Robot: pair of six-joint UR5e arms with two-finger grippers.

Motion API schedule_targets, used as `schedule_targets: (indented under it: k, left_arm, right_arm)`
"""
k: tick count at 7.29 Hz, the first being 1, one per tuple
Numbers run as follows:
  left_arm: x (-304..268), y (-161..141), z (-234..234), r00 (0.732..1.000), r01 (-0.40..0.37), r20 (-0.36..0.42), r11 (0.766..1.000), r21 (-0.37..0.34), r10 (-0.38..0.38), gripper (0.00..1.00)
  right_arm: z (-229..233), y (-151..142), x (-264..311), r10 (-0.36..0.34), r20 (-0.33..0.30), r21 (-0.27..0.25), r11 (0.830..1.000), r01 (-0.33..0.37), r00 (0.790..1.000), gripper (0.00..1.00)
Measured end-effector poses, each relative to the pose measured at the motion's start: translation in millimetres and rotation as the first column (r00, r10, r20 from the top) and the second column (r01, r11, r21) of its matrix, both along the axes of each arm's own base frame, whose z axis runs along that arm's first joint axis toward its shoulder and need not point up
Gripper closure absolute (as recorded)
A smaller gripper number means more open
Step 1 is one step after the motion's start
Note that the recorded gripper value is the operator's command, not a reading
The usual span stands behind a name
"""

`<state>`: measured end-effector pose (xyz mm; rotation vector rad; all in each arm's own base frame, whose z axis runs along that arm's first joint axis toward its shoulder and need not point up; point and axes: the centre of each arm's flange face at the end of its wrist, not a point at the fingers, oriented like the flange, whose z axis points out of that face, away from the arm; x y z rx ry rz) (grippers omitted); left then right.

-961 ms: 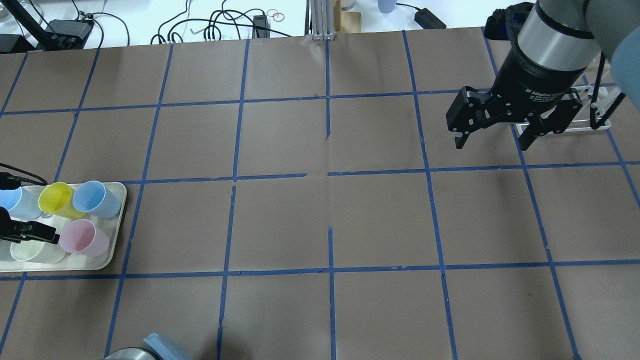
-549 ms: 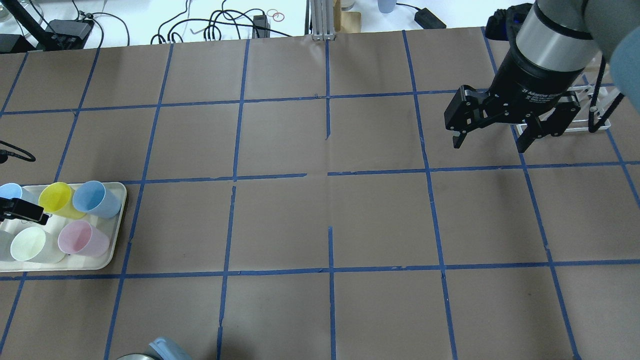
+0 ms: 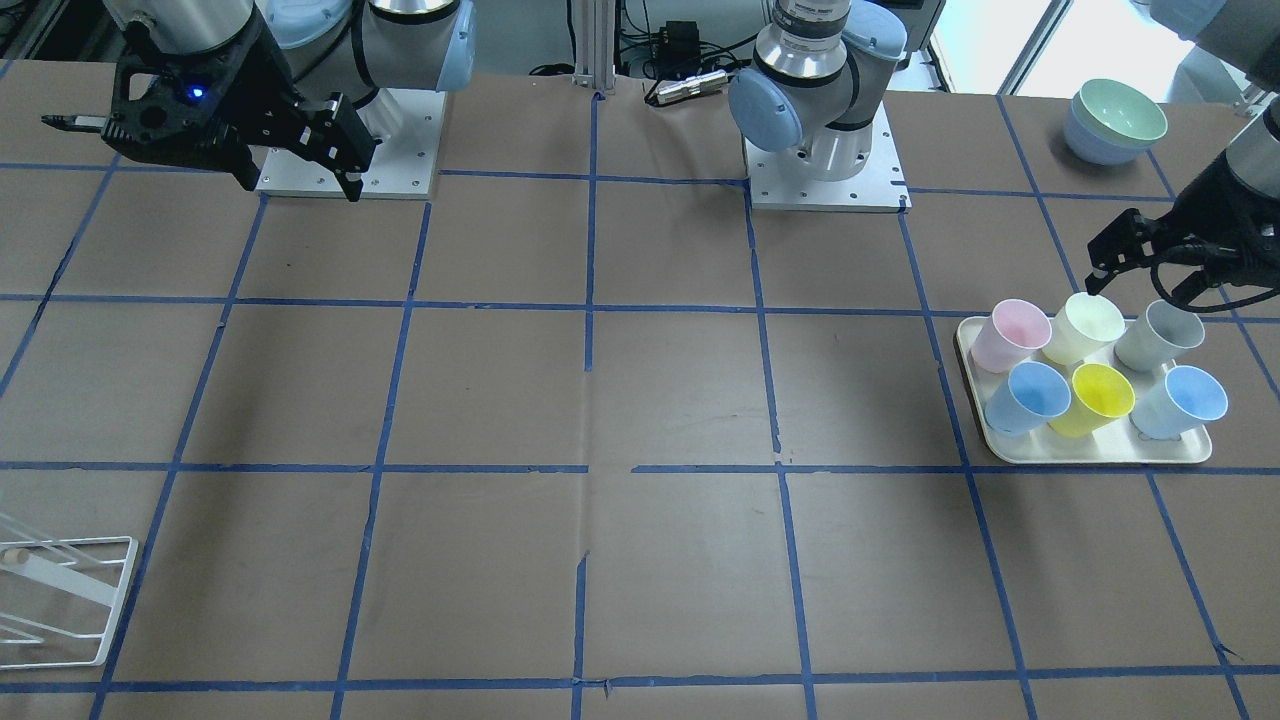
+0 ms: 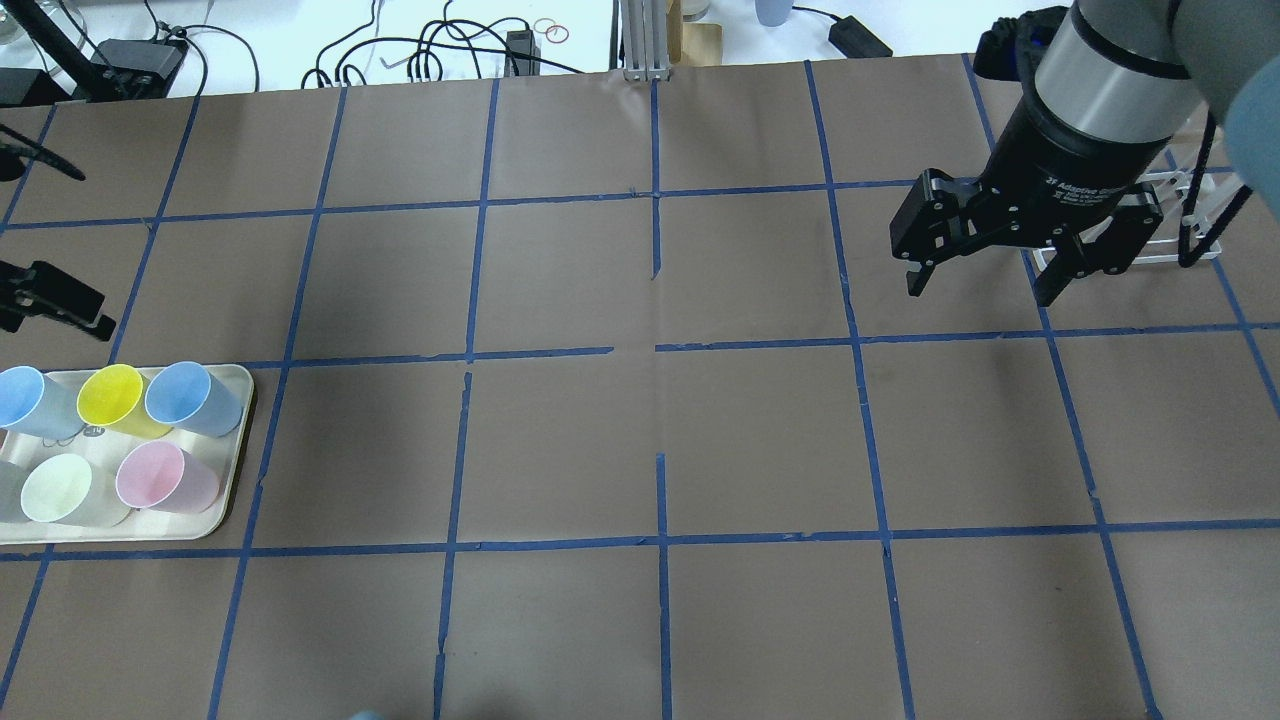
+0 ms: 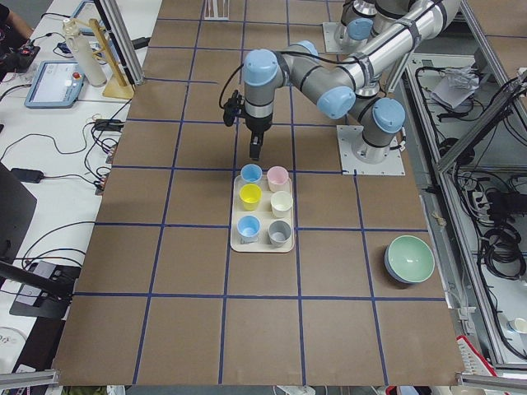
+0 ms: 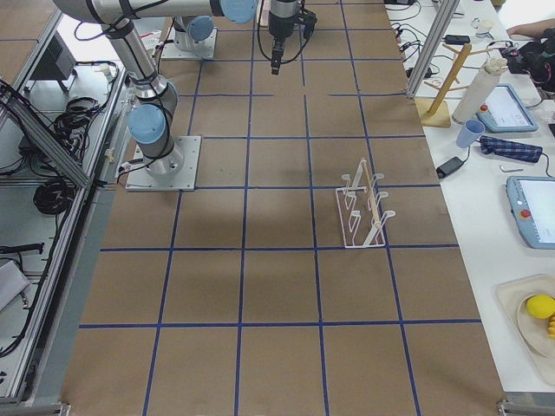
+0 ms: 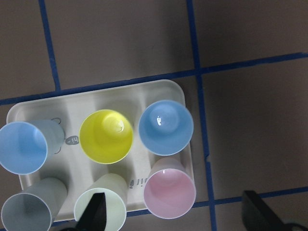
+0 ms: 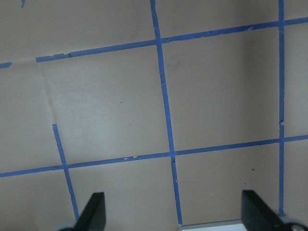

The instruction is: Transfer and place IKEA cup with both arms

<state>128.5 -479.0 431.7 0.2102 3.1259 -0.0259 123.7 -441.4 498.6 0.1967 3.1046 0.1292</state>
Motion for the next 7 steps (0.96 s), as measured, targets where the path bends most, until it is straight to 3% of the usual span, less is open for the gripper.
schedule_targets:
  k: [4,7]
  left_arm:
    - [-167,-2,48,0.990,-0.137,-0.010,0.990,0.012,0.137,0.01]
    - [-251,21,60,0.991,-0.130,-0.013,0.991,-0.012,0.130,0.00]
  right_arm:
    - [7,2,0,0.007,-0.013,-0.016,1.000,-0.008,1.000,0.00]
    - [9,3,-1,0.011,-0.012,-0.022,1.000,-0.011,1.000,0.00]
